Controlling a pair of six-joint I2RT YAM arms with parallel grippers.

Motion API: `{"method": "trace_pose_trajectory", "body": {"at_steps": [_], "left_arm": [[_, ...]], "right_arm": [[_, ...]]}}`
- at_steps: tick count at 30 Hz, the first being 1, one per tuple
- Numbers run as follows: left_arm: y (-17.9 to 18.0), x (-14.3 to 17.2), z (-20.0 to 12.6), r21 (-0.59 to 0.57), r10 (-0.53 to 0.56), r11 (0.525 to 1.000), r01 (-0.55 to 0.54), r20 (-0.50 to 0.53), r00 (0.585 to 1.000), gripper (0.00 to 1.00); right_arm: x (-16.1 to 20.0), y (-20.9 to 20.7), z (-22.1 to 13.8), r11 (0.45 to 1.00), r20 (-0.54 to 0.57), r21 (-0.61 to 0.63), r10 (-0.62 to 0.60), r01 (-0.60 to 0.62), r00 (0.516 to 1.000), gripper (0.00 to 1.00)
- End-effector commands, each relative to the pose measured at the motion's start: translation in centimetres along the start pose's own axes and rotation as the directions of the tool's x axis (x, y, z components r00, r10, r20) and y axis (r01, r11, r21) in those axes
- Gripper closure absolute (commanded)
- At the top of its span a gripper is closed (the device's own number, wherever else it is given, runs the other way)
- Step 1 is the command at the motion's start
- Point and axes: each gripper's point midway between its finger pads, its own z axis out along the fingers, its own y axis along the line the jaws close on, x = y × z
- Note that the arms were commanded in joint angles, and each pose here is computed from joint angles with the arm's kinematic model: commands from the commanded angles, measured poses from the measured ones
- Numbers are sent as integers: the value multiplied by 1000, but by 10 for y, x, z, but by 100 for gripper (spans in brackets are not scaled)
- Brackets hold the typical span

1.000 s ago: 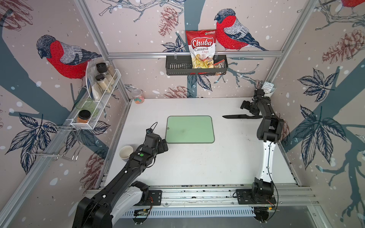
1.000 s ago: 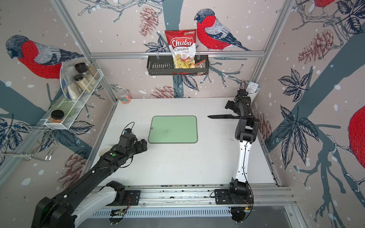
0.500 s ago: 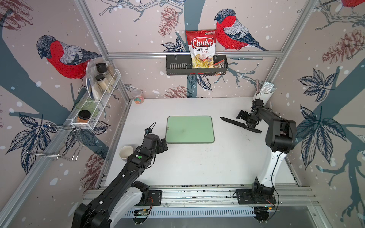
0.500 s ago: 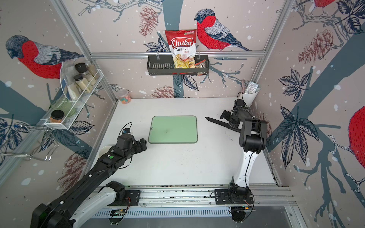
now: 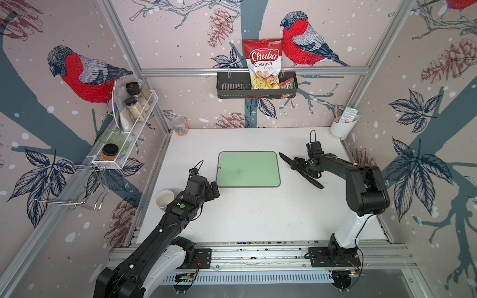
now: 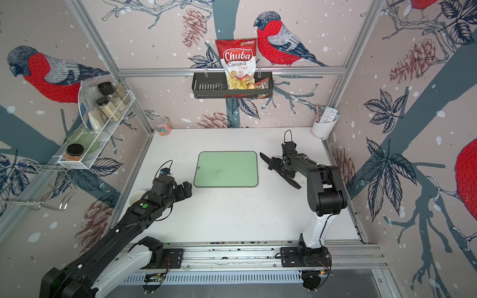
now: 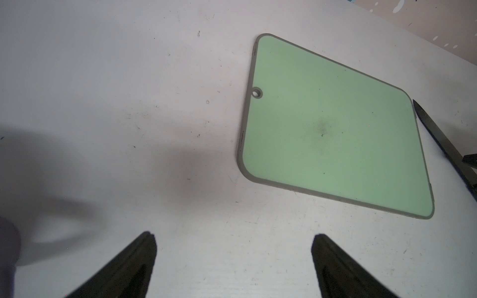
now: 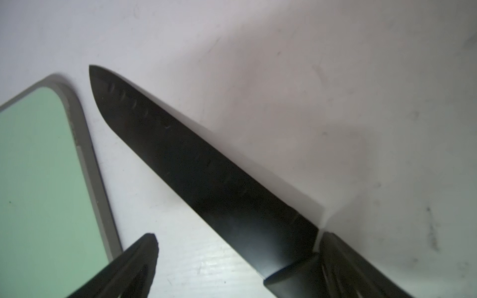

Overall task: Align the knife with the edge of the cutting board
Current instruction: Adjust the knife at the center of the board.

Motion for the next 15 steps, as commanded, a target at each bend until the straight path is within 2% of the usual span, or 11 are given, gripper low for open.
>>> {"method": "trace_pose_trajectory", "body": {"at_steps": [1, 8, 15], "left_arm": [[-2, -5, -2, 3, 1, 1000, -1, 22, 1000, 4], [0, -4, 1, -10, 5, 1000, -5, 16, 1000, 4], [-1, -4, 0, -7, 6, 1000, -6, 10, 1000, 4]], "right_arm": [[77, -19, 1, 991, -249, 124, 82, -52, 965, 0], [97, -18, -9, 988, -300, 154, 22, 26, 954, 6], [125, -11, -20, 954, -351, 226, -108, 196, 930, 22]]}}
